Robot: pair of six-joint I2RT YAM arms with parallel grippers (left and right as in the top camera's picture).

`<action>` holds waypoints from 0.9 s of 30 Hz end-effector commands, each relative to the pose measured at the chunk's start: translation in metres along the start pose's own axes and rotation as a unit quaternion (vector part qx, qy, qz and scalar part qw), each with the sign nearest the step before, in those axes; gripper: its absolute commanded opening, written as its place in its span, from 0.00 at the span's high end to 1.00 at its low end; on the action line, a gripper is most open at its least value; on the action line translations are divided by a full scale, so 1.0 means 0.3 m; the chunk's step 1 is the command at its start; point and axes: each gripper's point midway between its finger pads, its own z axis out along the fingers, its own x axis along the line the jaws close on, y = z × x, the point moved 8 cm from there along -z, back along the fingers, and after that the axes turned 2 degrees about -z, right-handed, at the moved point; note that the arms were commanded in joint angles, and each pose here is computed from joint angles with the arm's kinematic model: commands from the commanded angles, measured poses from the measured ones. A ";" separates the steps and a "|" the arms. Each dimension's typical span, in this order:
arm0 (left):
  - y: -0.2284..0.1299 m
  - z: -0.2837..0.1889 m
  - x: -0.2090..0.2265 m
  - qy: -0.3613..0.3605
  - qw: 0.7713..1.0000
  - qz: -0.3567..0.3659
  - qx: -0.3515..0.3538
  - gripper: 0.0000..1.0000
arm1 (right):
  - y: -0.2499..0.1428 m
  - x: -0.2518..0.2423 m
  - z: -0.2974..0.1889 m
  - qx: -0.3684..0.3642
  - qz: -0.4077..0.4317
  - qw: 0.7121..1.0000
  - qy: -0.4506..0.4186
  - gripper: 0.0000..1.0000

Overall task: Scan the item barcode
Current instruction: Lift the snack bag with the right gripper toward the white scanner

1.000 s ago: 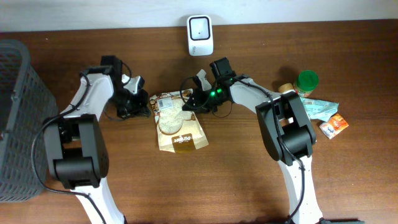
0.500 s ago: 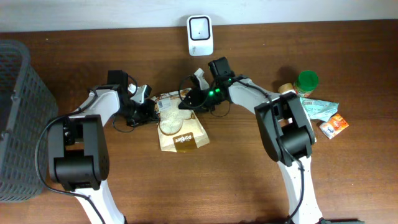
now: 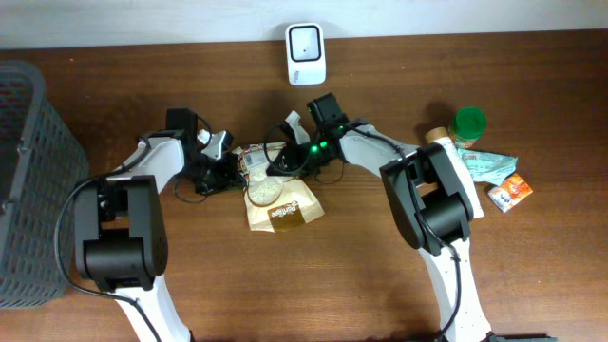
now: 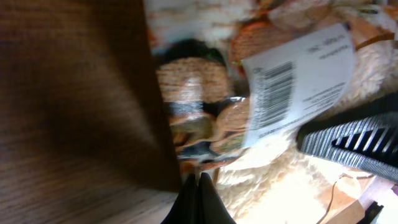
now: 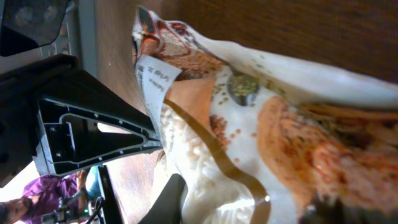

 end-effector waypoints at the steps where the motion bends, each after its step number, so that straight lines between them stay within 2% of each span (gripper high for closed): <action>1: 0.017 -0.045 0.015 0.040 0.999 0.011 0.007 1.00 | -0.020 -0.014 -0.070 0.000 -0.023 1.000 -0.019 0.95; 6: 0.144 -0.401 -0.115 0.040 0.994 0.046 -0.095 0.90 | 0.008 0.227 -0.317 -0.050 -0.088 0.995 -0.018 0.96; 8: 0.166 -0.515 -0.142 0.044 0.988 0.056 -0.140 0.86 | -0.004 0.364 -0.485 -0.094 -0.122 0.988 -0.027 0.96; 11: 0.167 -0.535 -0.117 0.069 0.985 0.048 -0.148 0.84 | -0.041 0.484 -0.640 -0.138 -0.145 0.979 -0.042 0.96; 14: 0.167 -0.536 -0.104 0.089 0.984 0.044 -0.149 0.76 | -0.088 0.574 -0.757 -0.175 -0.113 0.977 -0.037 0.96; 16: 0.168 -0.537 -0.104 0.089 0.984 0.045 -0.149 0.59 | -0.106 0.607 -0.809 -0.191 -0.079 0.978 -0.017 0.96; 17: 0.168 -0.537 -0.104 0.089 0.984 0.045 -0.150 0.40 | -0.115 0.632 -0.829 -0.196 -0.089 0.977 -0.005 0.96; 18: 0.168 -0.537 -0.103 0.091 0.984 0.045 -0.150 0.28 | -0.119 0.641 -0.839 -0.200 -0.094 0.975 -0.005 0.96; 19: 0.168 -0.537 -0.103 0.091 0.984 0.045 -0.150 0.01 | -0.127 0.657 -0.849 -0.204 -0.100 0.974 -0.004 0.96; 24: 0.168 -0.537 -0.103 0.091 0.984 0.045 -0.150 0.01 | -0.145 0.690 -0.872 -0.217 -0.100 0.971 -0.009 0.96; 27: 0.168 -0.537 -0.103 0.091 0.984 0.045 -0.150 0.01 | -0.120 0.649 -0.852 -0.249 -0.083 0.959 -0.110 0.96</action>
